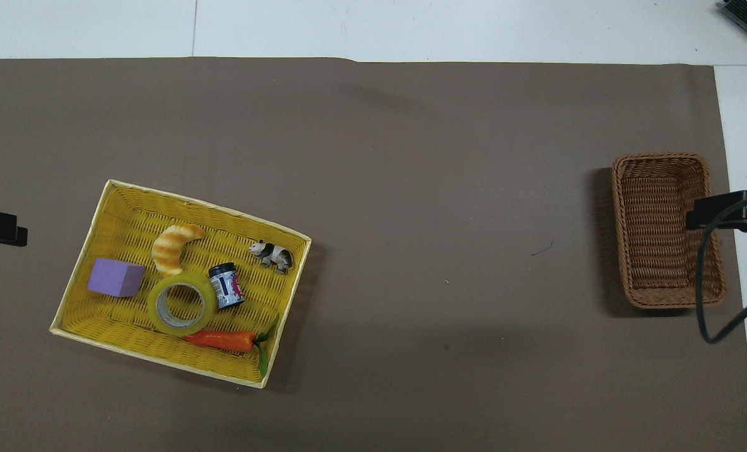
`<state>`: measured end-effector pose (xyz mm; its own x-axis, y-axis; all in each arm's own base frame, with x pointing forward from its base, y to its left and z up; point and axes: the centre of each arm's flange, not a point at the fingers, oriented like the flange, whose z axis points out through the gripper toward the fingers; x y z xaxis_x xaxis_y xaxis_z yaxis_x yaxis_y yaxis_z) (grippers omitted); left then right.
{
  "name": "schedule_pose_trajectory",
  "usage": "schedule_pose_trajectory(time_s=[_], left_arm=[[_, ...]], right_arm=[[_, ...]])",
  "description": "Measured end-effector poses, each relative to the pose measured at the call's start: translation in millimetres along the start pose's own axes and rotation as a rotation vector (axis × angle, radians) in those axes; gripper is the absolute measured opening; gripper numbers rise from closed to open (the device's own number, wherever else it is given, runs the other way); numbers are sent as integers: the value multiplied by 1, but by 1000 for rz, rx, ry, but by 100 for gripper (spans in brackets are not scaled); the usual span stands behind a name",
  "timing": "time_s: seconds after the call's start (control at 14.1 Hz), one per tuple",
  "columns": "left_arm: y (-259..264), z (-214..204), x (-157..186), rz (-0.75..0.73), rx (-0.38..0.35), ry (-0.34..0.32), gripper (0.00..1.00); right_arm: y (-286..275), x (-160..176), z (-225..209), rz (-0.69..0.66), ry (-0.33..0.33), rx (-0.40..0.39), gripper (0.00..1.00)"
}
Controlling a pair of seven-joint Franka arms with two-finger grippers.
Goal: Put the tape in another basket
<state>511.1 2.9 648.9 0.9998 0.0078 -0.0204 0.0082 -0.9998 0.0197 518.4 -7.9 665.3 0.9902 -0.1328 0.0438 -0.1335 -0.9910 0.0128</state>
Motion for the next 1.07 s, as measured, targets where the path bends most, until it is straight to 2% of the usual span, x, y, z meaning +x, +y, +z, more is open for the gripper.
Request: schedule_pose_trajectory(time_s=[1.07], left_arm=[[9, 13, -2, 17, 2, -24, 100]], right_arm=[[0, 0, 0, 0, 0, 0, 100]])
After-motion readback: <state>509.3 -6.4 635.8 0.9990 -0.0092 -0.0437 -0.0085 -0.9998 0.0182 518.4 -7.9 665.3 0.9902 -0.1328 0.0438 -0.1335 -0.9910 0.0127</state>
